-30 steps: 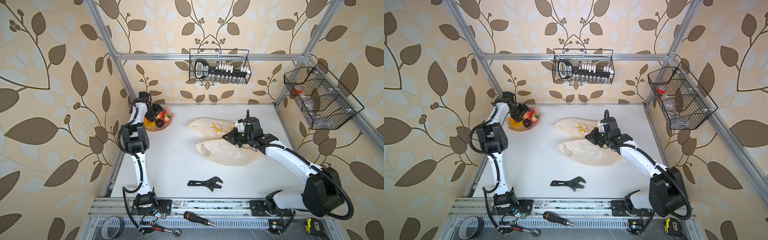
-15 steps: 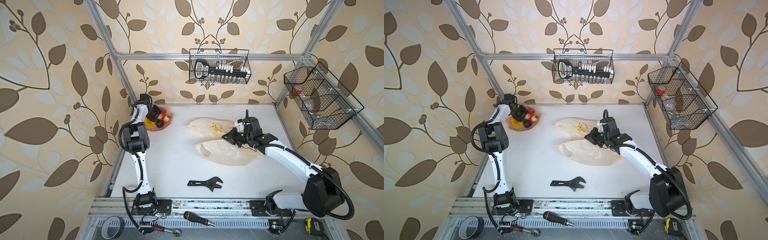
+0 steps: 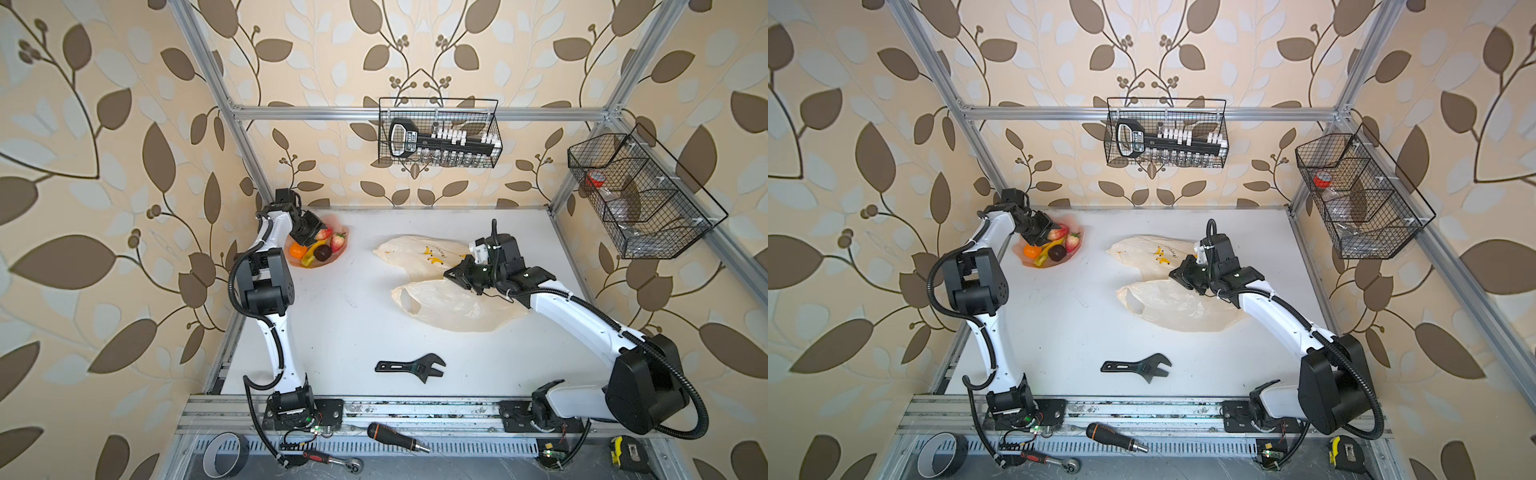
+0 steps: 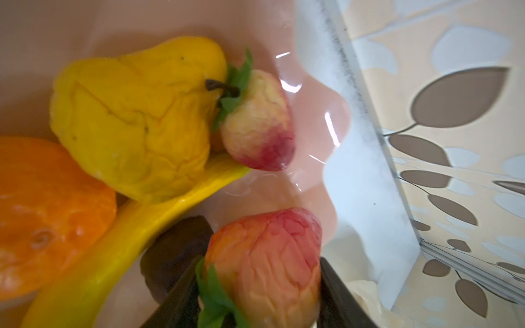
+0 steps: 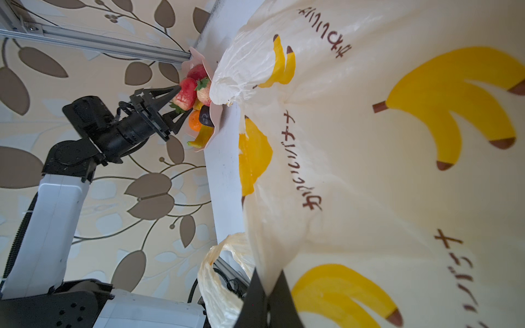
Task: Place the fruits into the plastic bag
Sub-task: Pick up the fruit from the plate, then place the fruit in the plastic bag.
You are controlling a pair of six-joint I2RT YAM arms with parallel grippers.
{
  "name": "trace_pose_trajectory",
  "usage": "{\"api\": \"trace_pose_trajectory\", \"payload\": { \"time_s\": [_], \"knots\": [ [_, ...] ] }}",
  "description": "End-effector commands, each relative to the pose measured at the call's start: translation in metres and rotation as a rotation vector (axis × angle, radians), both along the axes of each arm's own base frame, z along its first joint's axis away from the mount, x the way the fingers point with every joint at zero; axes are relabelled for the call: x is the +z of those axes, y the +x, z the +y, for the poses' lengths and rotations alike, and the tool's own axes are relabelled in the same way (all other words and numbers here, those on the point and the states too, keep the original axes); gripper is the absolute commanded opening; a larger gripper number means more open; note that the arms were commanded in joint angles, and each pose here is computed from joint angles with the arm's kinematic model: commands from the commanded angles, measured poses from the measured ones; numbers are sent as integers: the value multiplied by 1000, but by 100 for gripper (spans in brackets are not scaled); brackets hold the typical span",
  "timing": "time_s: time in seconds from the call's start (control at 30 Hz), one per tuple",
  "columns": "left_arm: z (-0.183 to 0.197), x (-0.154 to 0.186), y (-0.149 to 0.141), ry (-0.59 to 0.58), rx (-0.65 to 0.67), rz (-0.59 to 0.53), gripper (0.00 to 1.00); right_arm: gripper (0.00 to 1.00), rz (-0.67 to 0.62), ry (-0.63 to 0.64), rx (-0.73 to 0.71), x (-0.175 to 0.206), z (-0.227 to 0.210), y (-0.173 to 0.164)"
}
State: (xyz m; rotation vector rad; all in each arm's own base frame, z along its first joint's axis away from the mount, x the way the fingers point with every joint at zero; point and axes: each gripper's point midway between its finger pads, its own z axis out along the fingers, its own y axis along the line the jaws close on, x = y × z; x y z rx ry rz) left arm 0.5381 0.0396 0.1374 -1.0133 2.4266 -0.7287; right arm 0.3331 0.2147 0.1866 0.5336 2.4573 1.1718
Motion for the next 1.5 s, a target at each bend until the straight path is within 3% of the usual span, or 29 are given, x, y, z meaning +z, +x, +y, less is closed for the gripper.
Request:
{"api": "trace_pose_trajectory", "payload": {
  "time_s": [0.0, 0.33, 0.57, 0.77, 0.97, 1.47],
  "knots": [
    [-1, 61, -7, 9, -31, -133, 44, 0, -36, 8, 7, 15, 4, 5],
    [-36, 96, -54, -41, -135, -187, 43, 0, -35, 19, 17, 16, 5, 7],
    [-136, 73, -118, -157, -354, -121, 42, 0, -30, 29, 27, 15, 8, 9],
    [-200, 44, -154, -244, -448, -39, 40, 0, -31, 32, 32, 16, 9, 10],
    [-248, 26, -166, -299, -523, 12, 39, 0, -36, 37, 34, 19, 10, 11],
    [-344, -13, -162, -419, -611, 96, 37, 0, -35, 83, 28, 21, 15, 12]
  ]
}}
